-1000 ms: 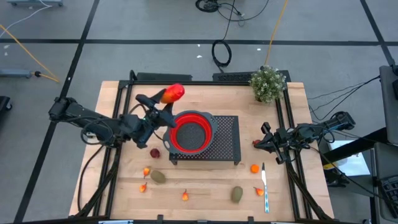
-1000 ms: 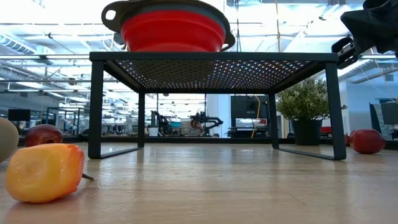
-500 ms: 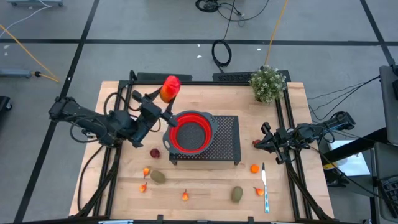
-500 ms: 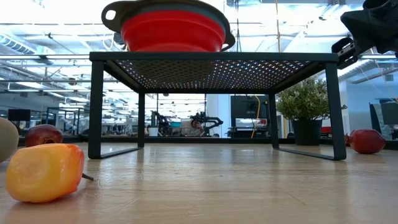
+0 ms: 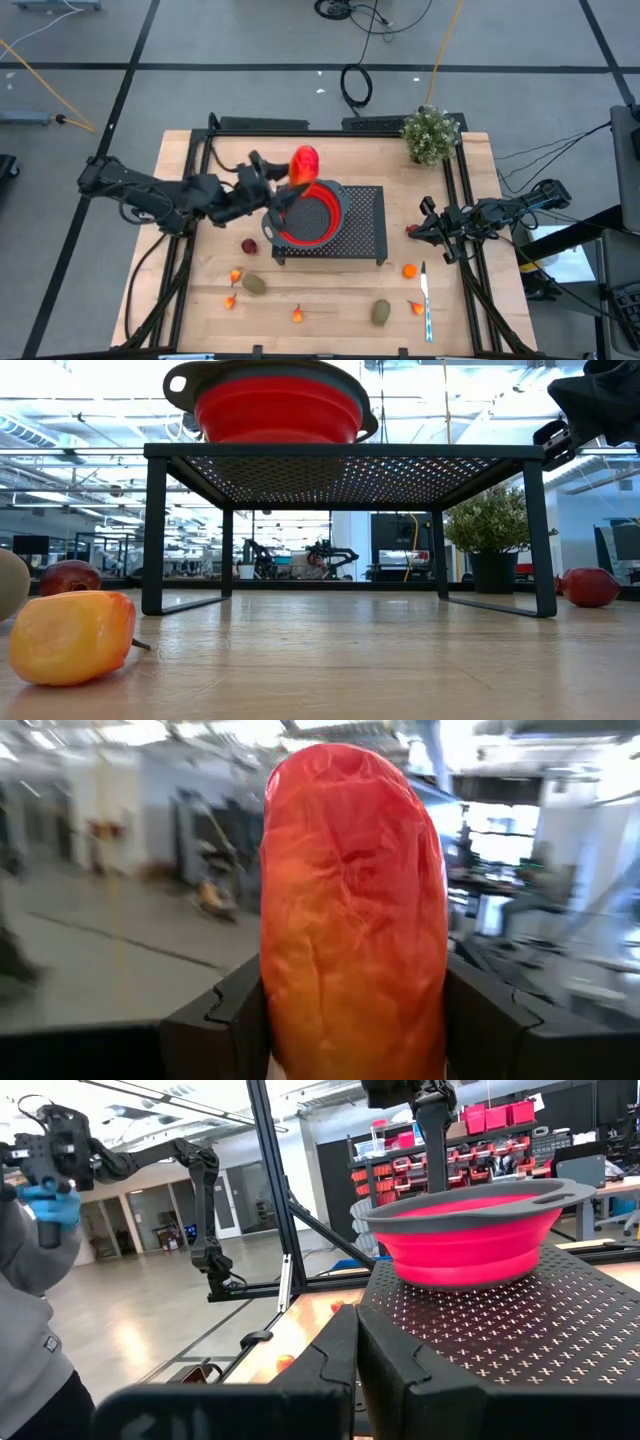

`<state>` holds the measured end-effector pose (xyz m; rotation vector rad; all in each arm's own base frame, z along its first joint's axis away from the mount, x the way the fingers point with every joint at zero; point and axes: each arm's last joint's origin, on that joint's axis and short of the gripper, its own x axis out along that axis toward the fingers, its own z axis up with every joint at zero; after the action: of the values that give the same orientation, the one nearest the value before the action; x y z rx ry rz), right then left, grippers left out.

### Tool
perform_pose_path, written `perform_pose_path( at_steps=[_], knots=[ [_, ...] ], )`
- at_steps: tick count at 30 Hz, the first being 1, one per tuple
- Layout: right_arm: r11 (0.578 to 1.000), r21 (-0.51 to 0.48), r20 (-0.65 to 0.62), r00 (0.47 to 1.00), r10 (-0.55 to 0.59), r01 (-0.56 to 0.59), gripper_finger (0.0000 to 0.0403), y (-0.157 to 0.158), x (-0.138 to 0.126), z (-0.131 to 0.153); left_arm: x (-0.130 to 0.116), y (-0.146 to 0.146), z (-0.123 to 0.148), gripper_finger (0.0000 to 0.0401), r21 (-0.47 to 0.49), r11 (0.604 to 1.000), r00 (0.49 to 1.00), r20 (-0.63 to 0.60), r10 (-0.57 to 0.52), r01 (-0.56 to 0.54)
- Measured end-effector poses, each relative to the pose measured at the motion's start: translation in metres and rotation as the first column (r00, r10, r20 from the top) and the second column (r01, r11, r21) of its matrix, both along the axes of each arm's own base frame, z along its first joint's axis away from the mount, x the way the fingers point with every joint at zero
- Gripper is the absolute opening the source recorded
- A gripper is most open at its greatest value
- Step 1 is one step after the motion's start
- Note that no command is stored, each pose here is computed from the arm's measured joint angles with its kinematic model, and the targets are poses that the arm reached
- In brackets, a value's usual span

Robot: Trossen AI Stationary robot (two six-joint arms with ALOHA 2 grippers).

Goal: Pick & Place Fruit
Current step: Put the orange mango into the red strainer bowl on the shelf

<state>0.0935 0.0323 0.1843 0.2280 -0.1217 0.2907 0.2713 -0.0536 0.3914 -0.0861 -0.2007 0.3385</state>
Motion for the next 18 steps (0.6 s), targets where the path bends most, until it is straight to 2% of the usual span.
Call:
perform_pose_path(
  at_steps=[5,11,14,18],
  knots=[
    [1.000,0.000,0.000,1.000,0.000,0.000,0.0000,0.000,0.000,0.000,0.005,0.005,-0.017,0.0216,-0.163,0.982,0.988,-0.103,-0.111,0.093],
    [1.000,0.000,0.000,1.000,0.000,0.000,0.0000,0.000,0.000,0.000,0.006,0.010,-0.033,0.0216,-0.349,0.926,0.956,-0.192,-0.221,0.143],
    [1.000,0.000,0.000,1.000,0.000,0.000,0.0000,0.000,0.000,0.000,0.005,0.011,-0.036,0.0216,-0.397,0.907,0.939,-0.238,-0.250,0.141],
    [1.000,0.000,0.000,1.000,0.000,0.000,0.0000,0.000,0.000,0.000,0.002,0.012,-0.024,0.0216,-0.406,0.910,0.898,-0.364,-0.247,0.085]
  ],
)
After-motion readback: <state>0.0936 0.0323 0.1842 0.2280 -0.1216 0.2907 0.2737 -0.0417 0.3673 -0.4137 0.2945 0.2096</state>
